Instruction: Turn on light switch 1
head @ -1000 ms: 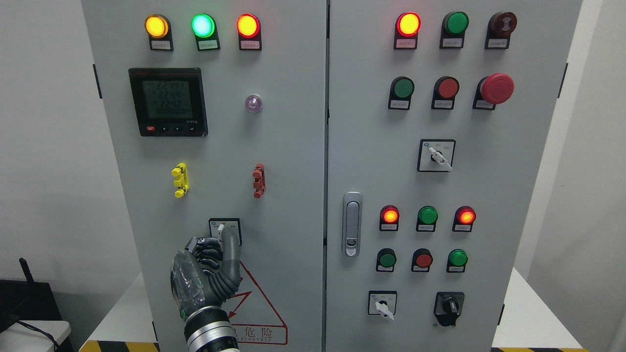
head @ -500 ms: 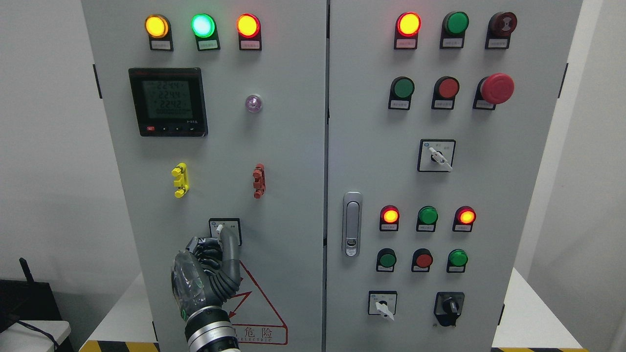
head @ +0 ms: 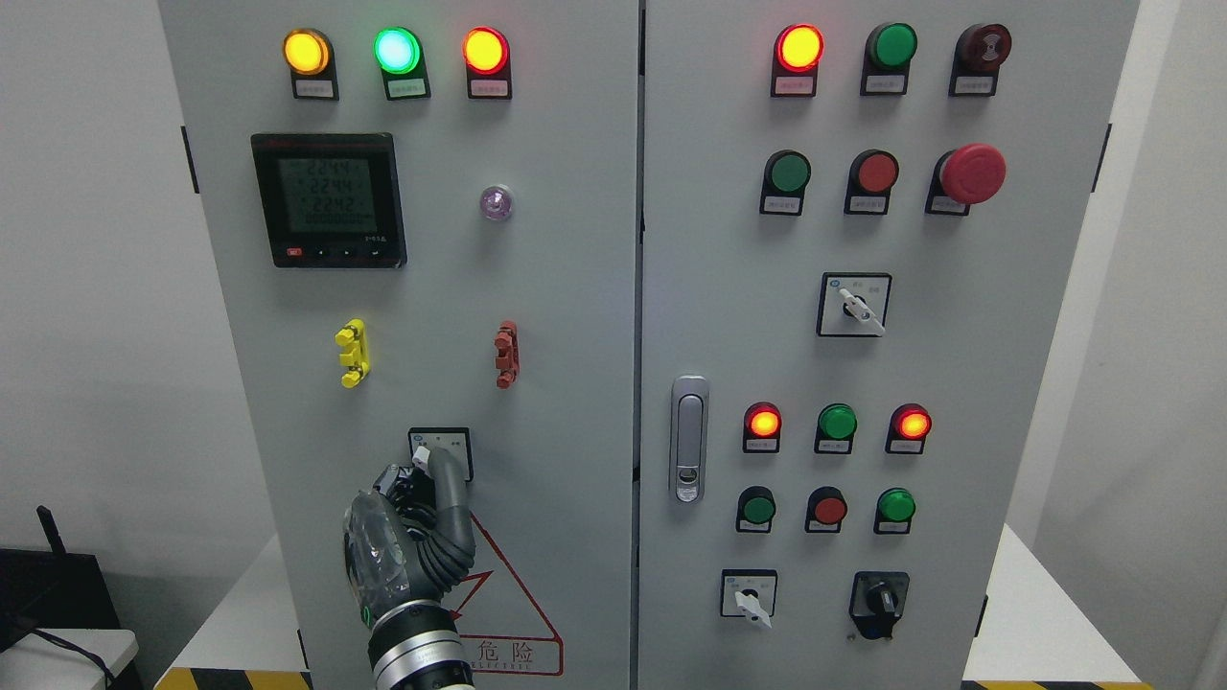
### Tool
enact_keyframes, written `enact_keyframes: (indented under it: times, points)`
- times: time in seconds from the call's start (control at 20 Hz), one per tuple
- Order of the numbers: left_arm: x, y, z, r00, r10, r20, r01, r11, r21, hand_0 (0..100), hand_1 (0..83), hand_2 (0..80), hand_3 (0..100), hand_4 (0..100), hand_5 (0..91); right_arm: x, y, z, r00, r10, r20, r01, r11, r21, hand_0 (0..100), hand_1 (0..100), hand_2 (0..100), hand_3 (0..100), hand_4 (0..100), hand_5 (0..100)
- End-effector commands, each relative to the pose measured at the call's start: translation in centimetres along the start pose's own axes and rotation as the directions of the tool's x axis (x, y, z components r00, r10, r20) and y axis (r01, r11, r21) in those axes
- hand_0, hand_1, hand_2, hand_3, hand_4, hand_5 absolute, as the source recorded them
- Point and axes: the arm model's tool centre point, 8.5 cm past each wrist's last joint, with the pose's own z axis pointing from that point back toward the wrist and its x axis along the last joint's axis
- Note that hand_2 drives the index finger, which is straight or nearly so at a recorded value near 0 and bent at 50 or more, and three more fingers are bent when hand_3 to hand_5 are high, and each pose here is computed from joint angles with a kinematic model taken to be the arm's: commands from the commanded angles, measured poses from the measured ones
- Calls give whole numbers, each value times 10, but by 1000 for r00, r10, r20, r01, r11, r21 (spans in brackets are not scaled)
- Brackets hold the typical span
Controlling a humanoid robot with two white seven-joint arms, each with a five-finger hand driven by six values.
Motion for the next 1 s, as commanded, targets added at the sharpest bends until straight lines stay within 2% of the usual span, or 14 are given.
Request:
enact_keyframes:
  times: [0.0,0.15,0.35,0.5,0.55,0.7,0.95]
  points:
    - [0,-1,1,1000,6,-3,-6,1000,-4,677,182,626,829,848,761,1,0,0,1000,-18,4,18,1000,2,120,389,0,0,0,0]
    - [0,-1,1,1000,6,-3,-6,1000,-4,718,112,626,832,848,761,0,0,0,1000,-18,2,18,1000,1,120,389,0,0,0,0]
    - [0,-1,1,1000,6,-3,-6,1000,-4,651,78,626,830,847,759,0,0,0,1000,-18,2,18,1000,0,120,389,0,0,0,0]
    - [-1,-1,1,1000,6,-5,-6,1000,-5,531,77,625,829,847,759,0,0,0,1000,-17,2,17,1000,0,120,389,0,0,0,0]
    - [-1,-1,1,1000,6,-5,-6,1000,-5,421,98,625,828,846,758,0,0,0,1000,-18,2,18,1000,0,120,389,0,0,0,0]
    - [-1,-1,1,1000,7,-5,-7,1000,-4,283,124,624,827,845,758,0,0,0,1000,-18,2,18,1000,0,120,389,0,0,0,0]
    - [-1,-1,2,1000,10,-5,-10,1000,-1,187,148,623,826,844,757,1,0,0,1000,-18,4,18,1000,2,120,389,0,0,0,0]
